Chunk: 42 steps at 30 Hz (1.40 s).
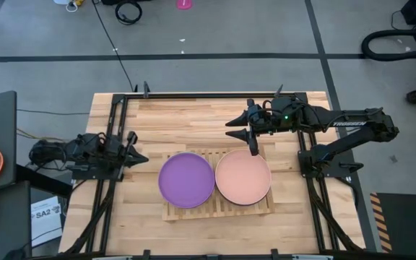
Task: Place and stack plates onto a shelf
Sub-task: Return to Home Position
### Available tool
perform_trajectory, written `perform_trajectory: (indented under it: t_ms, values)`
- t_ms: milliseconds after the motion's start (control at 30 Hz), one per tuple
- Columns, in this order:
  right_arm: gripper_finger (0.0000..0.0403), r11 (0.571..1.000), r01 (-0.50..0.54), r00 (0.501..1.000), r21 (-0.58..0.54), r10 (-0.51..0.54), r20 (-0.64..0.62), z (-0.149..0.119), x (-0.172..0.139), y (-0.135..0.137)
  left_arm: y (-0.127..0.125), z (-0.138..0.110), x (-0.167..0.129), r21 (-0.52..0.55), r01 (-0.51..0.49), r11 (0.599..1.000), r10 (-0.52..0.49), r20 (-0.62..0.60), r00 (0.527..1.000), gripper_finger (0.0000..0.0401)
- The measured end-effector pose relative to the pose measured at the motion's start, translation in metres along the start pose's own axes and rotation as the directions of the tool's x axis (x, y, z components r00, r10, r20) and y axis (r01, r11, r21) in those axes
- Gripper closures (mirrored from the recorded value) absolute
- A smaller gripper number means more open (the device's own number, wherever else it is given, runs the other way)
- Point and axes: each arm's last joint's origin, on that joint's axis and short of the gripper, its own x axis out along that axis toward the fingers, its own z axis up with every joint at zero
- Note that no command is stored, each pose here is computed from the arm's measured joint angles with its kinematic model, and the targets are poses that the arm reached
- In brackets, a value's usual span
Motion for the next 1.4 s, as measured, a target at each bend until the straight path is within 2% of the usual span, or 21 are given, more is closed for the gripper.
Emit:
perform_trajectory:
  t_ms: [433, 600, 767, 867, 1033, 1267, 1400]
  values:
    - [0.0249, 1.000, 0.000, 1.000, 0.000, 0.000, 0.001, 0.000, 0.000, 0.000, 0.003, -0.040, 0.010, 0.006, 0.001, 1.000, -0.001, 0.014, 1.000, 0.0388]
    - [0.0249, 1.000, -0.001, 1.000, 0.000, 0.001, 0.003, 0.000, 0.000, 0.000, 0.004, -0.040, 0.010, 0.015, -0.001, 1.000, 0.000, 0.013, 1.000, 0.0388]
    - [0.0250, 0.998, -0.010, 1.000, 0.060, 0.009, 0.010, 0.001, -0.001, 0.000, 0.004, -0.040, 0.010, 0.014, -0.001, 1.000, 0.001, 0.012, 1.000, 0.0388]
    - [0.0257, 0.997, -0.042, 0.999, 0.062, 0.041, 0.019, 0.003, -0.005, 0.002, 0.004, -0.040, 0.010, 0.015, -0.001, 1.000, 0.001, 0.012, 1.000, 0.0388]
    - [0.0294, 0.989, -0.134, 0.990, 0.056, 0.131, 0.050, 0.009, -0.021, 0.005, 0.004, -0.040, 0.010, 0.013, -0.001, 1.000, 0.001, 0.011, 1.000, 0.0388]
    - [0.0389, 0.986, -0.169, 0.984, 0.011, 0.168, 0.059, 0.014, -0.060, 0.007, 0.004, -0.040, 0.010, 0.001, -0.002, 1.000, 0.002, 0.011, 1.000, 0.0388]
    - [0.0386, 0.986, -0.165, 0.986, -0.004, 0.165, 0.036, 0.011, -0.087, 0.007, 0.004, -0.041, 0.010, 0.000, -0.002, 1.000, 0.002, 0.010, 1.000, 0.0388]
